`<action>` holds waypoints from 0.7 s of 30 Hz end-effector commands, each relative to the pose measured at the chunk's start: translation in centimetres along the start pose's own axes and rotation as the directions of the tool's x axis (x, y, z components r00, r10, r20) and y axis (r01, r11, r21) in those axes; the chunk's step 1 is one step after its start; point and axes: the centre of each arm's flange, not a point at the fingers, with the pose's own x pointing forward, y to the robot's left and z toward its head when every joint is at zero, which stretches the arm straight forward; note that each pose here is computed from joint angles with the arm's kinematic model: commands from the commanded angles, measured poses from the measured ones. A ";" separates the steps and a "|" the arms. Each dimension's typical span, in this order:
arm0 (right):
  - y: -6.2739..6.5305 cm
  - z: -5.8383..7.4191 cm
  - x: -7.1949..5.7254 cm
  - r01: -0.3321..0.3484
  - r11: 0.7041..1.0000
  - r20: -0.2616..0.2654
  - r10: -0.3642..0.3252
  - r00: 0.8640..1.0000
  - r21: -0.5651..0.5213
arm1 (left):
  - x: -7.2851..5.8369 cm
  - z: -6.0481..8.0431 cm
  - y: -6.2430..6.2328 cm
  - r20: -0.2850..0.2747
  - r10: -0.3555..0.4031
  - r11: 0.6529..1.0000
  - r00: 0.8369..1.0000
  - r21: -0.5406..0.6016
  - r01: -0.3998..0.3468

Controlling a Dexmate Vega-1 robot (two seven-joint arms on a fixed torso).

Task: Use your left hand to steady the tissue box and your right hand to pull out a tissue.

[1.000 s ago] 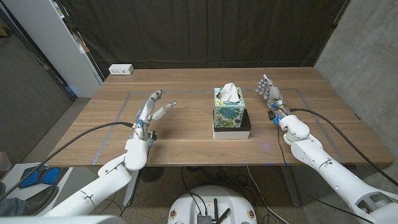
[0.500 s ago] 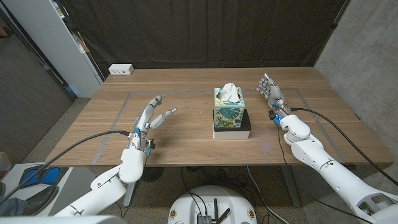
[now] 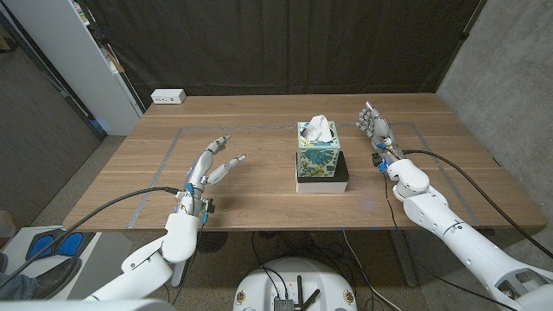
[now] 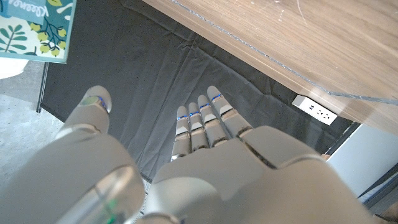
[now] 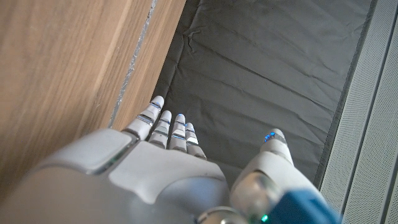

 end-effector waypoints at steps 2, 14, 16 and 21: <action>0.3 -0.1 0.0 0.000 1.000 -0.014 0.000 1.000 -0.010 | 0.3 -0.7 -1.0 0.031 -0.067 0.994 0.997 -0.084 0.069; 0.6 -0.3 -0.3 0.010 1.000 -0.024 -0.010 1.000 -0.010 | 1.4 -0.2 -1.8 0.113 -0.182 0.978 0.977 -0.081 0.191; 0.6 -0.4 -0.3 0.009 1.000 -0.028 -0.009 1.000 -0.004 | 1.6 0.0 -1.9 0.117 -0.190 0.979 0.975 -0.055 0.198; 0.8 -0.8 -0.7 0.013 1.000 -0.038 -0.014 0.999 -0.002 | 2.5 0.0 -2.5 0.161 -0.250 0.954 0.955 -0.130 0.272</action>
